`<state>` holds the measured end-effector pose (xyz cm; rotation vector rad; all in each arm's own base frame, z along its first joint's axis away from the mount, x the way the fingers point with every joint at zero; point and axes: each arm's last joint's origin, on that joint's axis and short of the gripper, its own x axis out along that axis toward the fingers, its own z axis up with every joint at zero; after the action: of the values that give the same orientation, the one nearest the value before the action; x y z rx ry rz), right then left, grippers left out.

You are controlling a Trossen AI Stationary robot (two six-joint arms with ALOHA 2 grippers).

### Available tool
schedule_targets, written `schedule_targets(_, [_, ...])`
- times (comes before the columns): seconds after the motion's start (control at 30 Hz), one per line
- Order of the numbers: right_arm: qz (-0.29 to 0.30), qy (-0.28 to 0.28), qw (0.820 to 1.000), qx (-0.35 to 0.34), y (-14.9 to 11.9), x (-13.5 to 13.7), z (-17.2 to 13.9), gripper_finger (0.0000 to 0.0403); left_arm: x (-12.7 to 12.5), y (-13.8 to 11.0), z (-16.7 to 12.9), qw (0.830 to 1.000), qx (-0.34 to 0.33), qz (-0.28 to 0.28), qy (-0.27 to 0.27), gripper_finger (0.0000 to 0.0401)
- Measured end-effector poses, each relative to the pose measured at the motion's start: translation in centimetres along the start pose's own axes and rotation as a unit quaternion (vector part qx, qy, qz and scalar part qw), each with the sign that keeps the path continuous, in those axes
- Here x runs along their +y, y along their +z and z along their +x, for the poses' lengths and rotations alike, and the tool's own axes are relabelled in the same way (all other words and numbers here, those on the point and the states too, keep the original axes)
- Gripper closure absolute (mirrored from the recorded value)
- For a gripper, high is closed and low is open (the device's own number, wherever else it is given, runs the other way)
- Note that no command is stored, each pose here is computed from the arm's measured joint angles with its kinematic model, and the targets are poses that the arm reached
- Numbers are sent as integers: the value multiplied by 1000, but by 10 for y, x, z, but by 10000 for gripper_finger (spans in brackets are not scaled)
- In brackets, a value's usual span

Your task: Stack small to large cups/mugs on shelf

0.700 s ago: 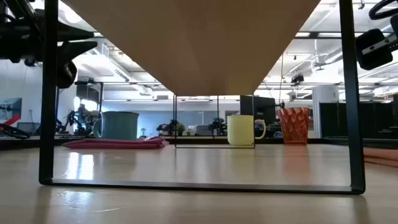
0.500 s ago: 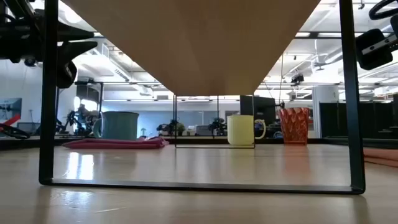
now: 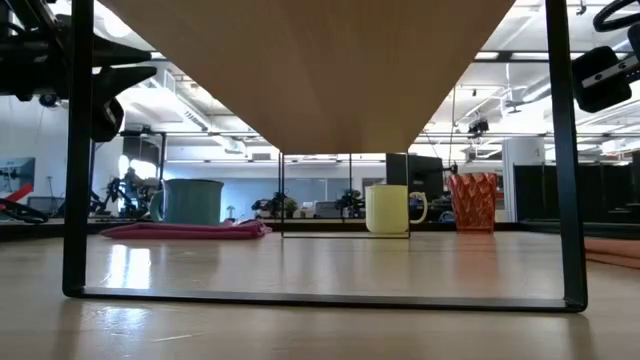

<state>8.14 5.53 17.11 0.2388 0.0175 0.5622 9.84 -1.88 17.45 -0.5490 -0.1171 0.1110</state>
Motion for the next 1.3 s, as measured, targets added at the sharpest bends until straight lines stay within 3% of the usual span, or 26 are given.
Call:
schedule_targets(0.57, [0,0,1000,-2,0,0,0,394,0,0,0,1000,0,0,0,333])
schedule_targets(0.67, [4,-8,999,-37,7,1,0,394,0,0,0,1000,0,0,0,333])
schedule_targets(0.73, [26,-48,993,-105,18,0,-2,394,0,0,0,1000,0,0,0,333])
schedule_targets(0.83, [21,-169,960,-224,37,-4,-9,394,0,0,0,1000,0,0,0,333])
schedule_targets(0.93, [72,-326,882,-332,54,-10,-24,394,0,0,0,1000,0,0,0,333])
schedule_targets(0.97, [114,-348,853,-371,60,-10,-31,394,0,0,0,1000,0,0,0,333])
schedule_targets(1.03, [169,-350,822,-417,65,-11,-38,394,0,0,0,1000,0,0,0,333])
schedule_targets(1.3, [212,-316,810,-446,72,-9,-40,394,0,0,0,1000,0,0,0,333])
